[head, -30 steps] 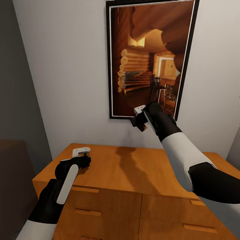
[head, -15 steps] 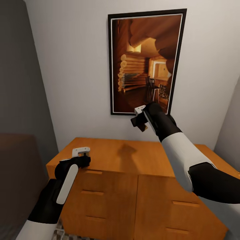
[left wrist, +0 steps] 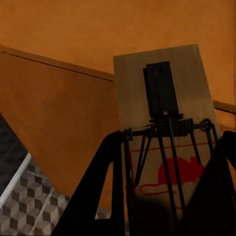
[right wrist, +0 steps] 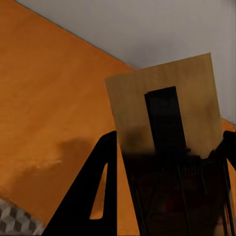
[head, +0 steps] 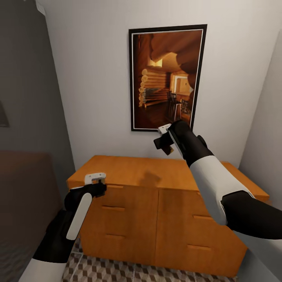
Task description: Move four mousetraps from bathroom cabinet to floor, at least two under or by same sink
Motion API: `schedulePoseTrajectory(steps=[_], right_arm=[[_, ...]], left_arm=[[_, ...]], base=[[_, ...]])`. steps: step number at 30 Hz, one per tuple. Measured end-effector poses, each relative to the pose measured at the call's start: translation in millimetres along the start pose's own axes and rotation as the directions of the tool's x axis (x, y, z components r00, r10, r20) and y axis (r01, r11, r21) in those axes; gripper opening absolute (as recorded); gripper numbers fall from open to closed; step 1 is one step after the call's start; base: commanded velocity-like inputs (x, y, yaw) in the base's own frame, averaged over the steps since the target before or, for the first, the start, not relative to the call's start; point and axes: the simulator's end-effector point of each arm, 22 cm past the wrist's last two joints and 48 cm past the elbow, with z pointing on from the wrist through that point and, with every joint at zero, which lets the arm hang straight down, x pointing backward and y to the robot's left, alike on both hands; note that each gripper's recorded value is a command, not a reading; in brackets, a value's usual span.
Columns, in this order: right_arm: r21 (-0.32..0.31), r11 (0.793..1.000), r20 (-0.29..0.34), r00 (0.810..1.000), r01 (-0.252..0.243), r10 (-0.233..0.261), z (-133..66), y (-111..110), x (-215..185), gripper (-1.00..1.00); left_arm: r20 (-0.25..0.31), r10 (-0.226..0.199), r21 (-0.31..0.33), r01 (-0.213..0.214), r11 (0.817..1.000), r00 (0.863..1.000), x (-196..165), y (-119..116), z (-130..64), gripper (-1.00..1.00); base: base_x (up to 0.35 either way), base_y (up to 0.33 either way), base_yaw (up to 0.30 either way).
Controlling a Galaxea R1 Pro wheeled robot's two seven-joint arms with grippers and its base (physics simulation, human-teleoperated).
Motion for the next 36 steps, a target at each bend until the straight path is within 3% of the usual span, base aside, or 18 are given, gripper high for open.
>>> schedulePoseTrajectory(steps=[13,17,27,36], right_arm=[[-0.002,1.000,-0.012,1.000,-0.002,0.002,4.2,1,8,-1.00],[0.026,1.000,-0.022,1.000,-0.003,0.003,8.1,-3,15,-1.00],[0.074,0.997,-0.091,0.996,-0.012,0.019,31.2,-3,63,-1.00],[0.065,0.998,-0.093,0.996,-0.012,0.018,35.1,3,68,-1.00]], left_arm=[[0.001,-0.001,0.000,0.001,1.000,1.000,0,0,-0.1,-1.00],[0.000,-0.001,0.001,0.001,1.000,1.000,0,0,0.2,-1.00],[-0.001,-0.001,0.000,0.001,1.000,1.000,1,0,0.7,-1.00],[-0.003,-0.003,0.007,0.003,1.000,1.000,1,-1,0.8,-1.00]], base=[[-0.331,0.000,0.000],[-0.331,0.000,0.000],[-0.325,0.000,0.000],[-0.125,0.000,0.000]])
